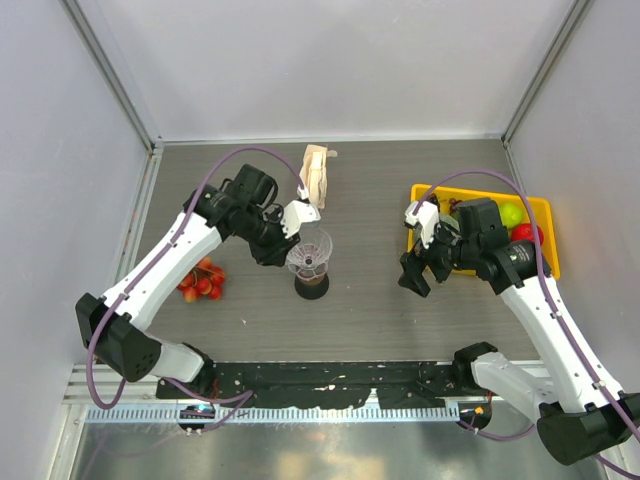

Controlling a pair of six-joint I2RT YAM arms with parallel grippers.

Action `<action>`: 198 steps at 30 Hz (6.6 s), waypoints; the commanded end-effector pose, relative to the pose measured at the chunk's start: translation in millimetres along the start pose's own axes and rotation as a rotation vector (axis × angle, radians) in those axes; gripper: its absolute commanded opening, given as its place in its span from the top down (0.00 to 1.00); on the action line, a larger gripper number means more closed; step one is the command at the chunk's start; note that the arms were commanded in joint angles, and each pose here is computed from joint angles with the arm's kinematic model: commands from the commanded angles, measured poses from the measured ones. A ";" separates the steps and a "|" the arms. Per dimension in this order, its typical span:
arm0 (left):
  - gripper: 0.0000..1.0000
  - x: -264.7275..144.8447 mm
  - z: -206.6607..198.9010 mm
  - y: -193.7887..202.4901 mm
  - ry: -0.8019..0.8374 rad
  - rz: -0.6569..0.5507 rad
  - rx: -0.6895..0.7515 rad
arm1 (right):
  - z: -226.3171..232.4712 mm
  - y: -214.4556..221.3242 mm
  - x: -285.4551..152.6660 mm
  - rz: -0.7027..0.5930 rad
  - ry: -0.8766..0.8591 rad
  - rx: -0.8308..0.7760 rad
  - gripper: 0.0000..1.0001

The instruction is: Place the coffee filter in the dripper

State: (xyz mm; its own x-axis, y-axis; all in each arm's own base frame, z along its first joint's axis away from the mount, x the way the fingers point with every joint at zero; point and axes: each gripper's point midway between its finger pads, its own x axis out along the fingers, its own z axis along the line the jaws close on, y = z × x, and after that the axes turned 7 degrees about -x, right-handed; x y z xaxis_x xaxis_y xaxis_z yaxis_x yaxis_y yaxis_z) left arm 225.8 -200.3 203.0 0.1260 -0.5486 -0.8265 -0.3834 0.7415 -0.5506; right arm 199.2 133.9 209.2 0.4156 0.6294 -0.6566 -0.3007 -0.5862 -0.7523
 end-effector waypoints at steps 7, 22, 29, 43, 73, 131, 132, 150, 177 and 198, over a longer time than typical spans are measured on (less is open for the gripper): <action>0.67 -5.3 -10.8 -9.0 0.026 -0.045 0.011 | -1.0 -9.8 -2.8 -0.046 0.009 -0.011 0.04; 0.56 -2.6 -16.2 -7.6 0.046 -0.049 0.006 | -0.7 -9.9 -2.5 -0.046 0.005 -0.010 0.05; 0.61 4.5 -16.9 -5.8 0.054 -0.054 -0.019 | -0.2 -10.4 -3.1 -0.049 0.005 -0.010 0.04; 0.01 -16.0 -22.0 -1.3 0.015 -0.072 0.018 | 0.1 -9.8 -3.2 -0.048 0.004 -0.009 0.05; 0.01 -131.6 97.5 -43.0 -0.424 -0.468 -0.425 | -24.3 -58.3 -44.8 -0.087 0.134 -0.044 0.04; 0.52 55.7 225.3 -92.7 0.018 -0.504 -0.551 | -150.5 -96.1 29.0 0.032 0.260 0.086 0.04; 0.52 58.3 226.0 -91.7 0.018 -0.497 -0.554 | -150.0 -97.8 28.5 0.029 0.259 0.086 0.05; 0.54 88.4 236.7 -88.3 0.037 -0.437 -0.601 | -151.1 -94.0 34.3 0.050 0.238 0.080 0.05; 1.00 89.5 230.1 -97.9 0.115 -0.448 -0.609 | -151.7 -93.3 35.7 0.064 0.228 0.080 0.05; 1.00 57.2 214.7 -108.0 0.100 -0.509 -0.555 | -146.9 -94.3 35.2 0.055 0.210 0.086 0.05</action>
State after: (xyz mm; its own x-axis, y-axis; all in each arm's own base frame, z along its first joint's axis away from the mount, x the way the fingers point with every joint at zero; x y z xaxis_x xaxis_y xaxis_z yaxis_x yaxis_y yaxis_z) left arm 474.0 -227.6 150.2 0.3101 -0.7980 -0.5168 -0.7656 0.1126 -0.6333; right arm 366.7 133.7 245.8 0.5364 0.4502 -0.7139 -0.4393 -0.5733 -0.6916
